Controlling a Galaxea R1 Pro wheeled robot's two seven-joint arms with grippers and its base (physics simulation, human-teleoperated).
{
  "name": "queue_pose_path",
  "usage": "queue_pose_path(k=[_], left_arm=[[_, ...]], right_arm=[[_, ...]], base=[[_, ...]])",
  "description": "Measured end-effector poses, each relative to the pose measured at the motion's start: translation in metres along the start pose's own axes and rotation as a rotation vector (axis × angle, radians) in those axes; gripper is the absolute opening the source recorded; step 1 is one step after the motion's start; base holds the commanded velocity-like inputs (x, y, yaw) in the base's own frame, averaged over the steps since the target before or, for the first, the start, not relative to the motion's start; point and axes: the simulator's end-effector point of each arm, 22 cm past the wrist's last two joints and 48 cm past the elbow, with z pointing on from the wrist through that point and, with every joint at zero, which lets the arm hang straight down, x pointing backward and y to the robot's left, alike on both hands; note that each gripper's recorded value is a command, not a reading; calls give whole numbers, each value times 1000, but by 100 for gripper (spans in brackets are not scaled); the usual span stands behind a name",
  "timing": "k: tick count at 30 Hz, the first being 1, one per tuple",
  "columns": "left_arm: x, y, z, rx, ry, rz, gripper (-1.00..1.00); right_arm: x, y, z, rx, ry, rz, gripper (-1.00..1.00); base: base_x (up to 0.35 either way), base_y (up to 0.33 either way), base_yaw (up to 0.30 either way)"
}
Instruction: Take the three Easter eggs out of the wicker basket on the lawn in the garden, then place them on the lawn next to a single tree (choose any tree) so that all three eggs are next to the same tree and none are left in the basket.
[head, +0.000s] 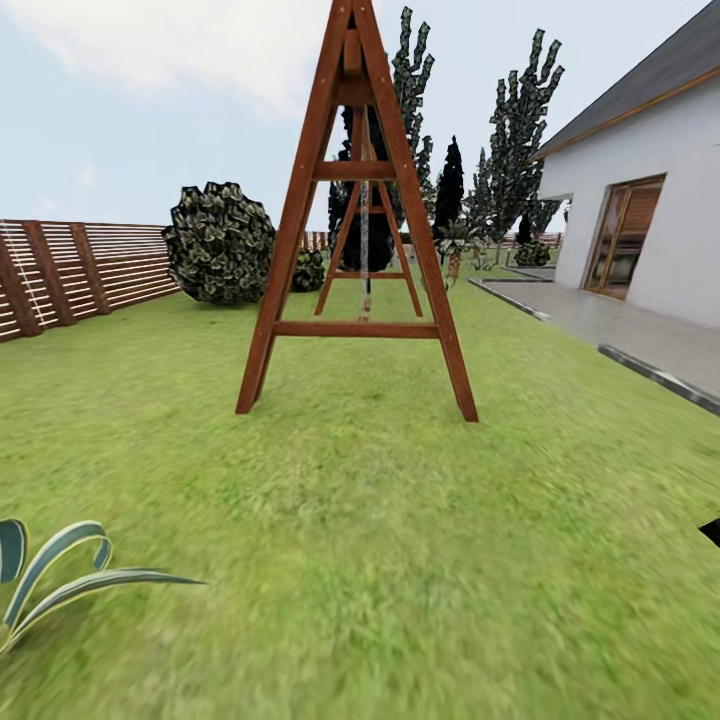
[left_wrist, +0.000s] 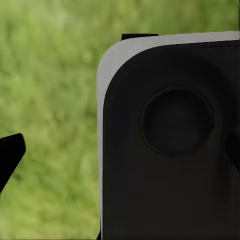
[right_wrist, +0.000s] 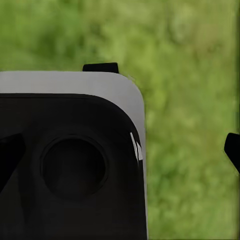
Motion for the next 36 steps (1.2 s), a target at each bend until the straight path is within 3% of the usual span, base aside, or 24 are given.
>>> queue_pose_path(k=[36], left_arm=[[0, 0, 0, 0, 0, 0, 100]], right_arm=[[0, 0, 0, 0, 0, 0, 100]], base=[[319, -77, 0]])
